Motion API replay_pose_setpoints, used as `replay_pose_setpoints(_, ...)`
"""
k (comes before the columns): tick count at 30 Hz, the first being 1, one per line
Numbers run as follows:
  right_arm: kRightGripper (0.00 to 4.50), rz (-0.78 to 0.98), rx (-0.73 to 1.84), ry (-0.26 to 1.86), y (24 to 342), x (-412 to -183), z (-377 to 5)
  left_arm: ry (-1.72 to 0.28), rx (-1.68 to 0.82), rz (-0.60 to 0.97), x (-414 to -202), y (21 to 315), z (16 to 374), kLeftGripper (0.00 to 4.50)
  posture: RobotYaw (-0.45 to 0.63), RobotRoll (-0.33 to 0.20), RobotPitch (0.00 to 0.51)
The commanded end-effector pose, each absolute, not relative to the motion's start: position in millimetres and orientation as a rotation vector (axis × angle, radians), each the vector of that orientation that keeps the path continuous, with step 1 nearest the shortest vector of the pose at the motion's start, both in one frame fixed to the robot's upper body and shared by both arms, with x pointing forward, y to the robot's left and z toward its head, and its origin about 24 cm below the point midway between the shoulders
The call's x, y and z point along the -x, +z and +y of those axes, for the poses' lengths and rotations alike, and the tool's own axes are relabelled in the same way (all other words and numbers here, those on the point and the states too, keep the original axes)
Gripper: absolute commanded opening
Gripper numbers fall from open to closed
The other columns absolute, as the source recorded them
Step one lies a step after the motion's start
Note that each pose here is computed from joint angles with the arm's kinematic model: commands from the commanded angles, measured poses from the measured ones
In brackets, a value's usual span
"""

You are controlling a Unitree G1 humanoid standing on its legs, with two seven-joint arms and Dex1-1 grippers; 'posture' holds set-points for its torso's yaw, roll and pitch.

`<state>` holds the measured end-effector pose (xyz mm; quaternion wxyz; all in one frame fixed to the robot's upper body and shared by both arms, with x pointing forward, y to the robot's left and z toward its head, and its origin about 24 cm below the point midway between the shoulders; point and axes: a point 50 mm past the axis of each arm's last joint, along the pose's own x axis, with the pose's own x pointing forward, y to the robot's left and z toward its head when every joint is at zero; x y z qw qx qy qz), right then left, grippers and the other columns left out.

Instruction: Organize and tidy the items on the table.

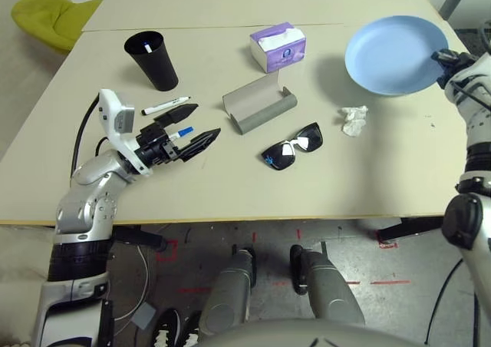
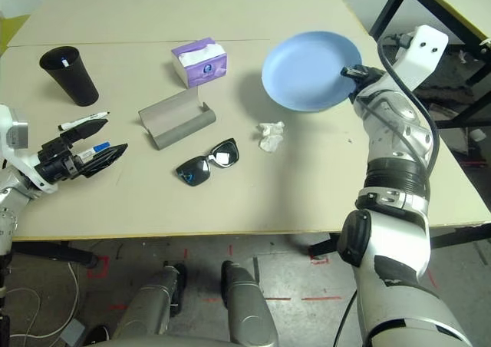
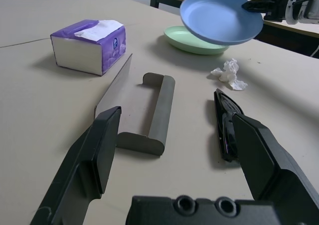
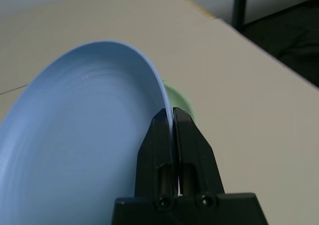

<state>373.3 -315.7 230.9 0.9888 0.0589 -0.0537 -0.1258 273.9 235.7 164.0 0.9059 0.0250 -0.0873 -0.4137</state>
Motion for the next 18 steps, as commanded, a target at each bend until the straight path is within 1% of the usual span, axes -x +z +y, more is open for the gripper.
replay_pose_setpoints(1, 0.01, -0.128, -0.103, -0.290, 233.1, -374.5, -319.9, -0.861, -0.047, -0.179, -272.7, 162.2, 233.7, 4.50, -0.15, 0.000, 0.212)
replay_pose_setpoints(7, 0.01, -0.146, -0.121, -0.319, 230.3, -382.6, -316.3, -0.862, -0.042, -0.183, -272.7, 161.7, 232.5, 4.50, -0.15, 0.000, 0.211)
replay_pose_setpoints(18, 0.01, -0.144, -0.030, -0.365, 223.3, -390.9, -311.8, -0.852, -0.035, -0.186, -267.3, 160.8, 233.6, 4.50, -0.13, 0.000, 0.220)
